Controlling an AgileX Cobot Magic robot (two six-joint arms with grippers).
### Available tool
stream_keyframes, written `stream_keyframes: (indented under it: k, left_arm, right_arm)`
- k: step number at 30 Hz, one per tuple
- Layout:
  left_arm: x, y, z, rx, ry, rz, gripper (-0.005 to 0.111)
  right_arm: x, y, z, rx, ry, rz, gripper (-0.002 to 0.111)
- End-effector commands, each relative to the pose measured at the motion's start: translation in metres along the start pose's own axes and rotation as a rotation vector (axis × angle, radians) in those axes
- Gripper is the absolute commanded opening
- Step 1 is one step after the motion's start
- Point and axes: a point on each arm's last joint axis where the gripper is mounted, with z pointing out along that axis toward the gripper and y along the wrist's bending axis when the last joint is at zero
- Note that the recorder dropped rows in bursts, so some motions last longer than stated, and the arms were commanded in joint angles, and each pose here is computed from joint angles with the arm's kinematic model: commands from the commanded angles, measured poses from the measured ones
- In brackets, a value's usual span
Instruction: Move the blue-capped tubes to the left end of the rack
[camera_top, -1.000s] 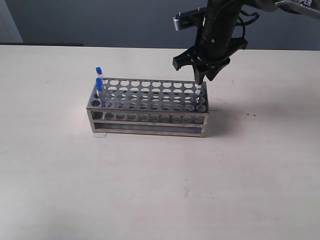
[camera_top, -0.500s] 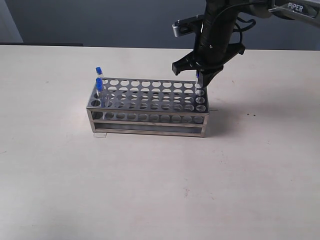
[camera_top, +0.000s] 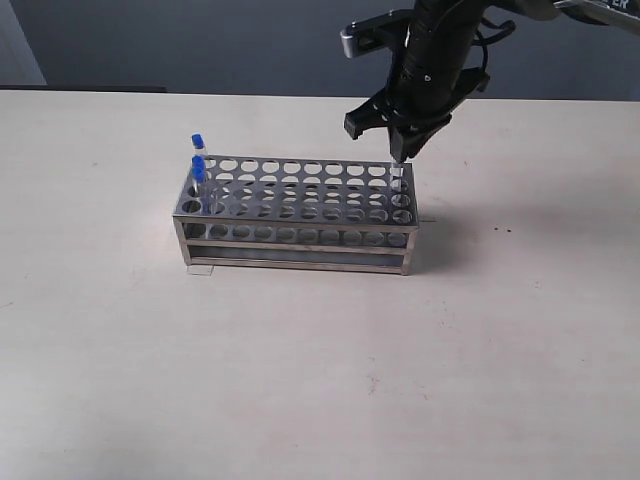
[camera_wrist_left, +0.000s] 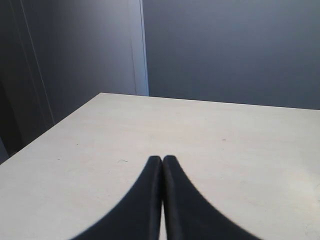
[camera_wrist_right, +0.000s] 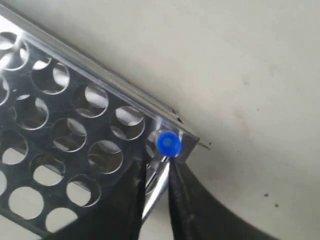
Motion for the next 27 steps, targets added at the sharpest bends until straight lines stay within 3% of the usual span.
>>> stream_keyframes:
  k: [1, 4, 11, 18, 27]
  left_arm:
    - [0.001, 0.000, 0.000, 0.007, 0.002, -0.005, 0.000]
    - [0.001, 0.000, 0.000, 0.007, 0.003, -0.005, 0.000]
    - [0.001, 0.000, 0.000, 0.007, 0.003, -0.005, 0.000]
    - [0.001, 0.000, 0.000, 0.007, 0.003, -0.005, 0.000]
    - [0.001, 0.000, 0.000, 0.007, 0.003, -0.005, 0.000]
  right_arm:
    - [-0.001, 0.001, -0.006, -0.028, -0.025, -0.013, 0.040]
    - [-0.002, 0.001, -0.006, -0.023, -0.044, -0.014, 0.041]
    - [-0.009, -0.001, 0.000, -0.007, -0.107, -0.013, 0.027]
    - [-0.012, -0.003, 0.000, 0.009, -0.138, -0.017, -0.001]
    - [-0.011, -0.002, -0.012, 0.005, -0.156, -0.015, -0.001]
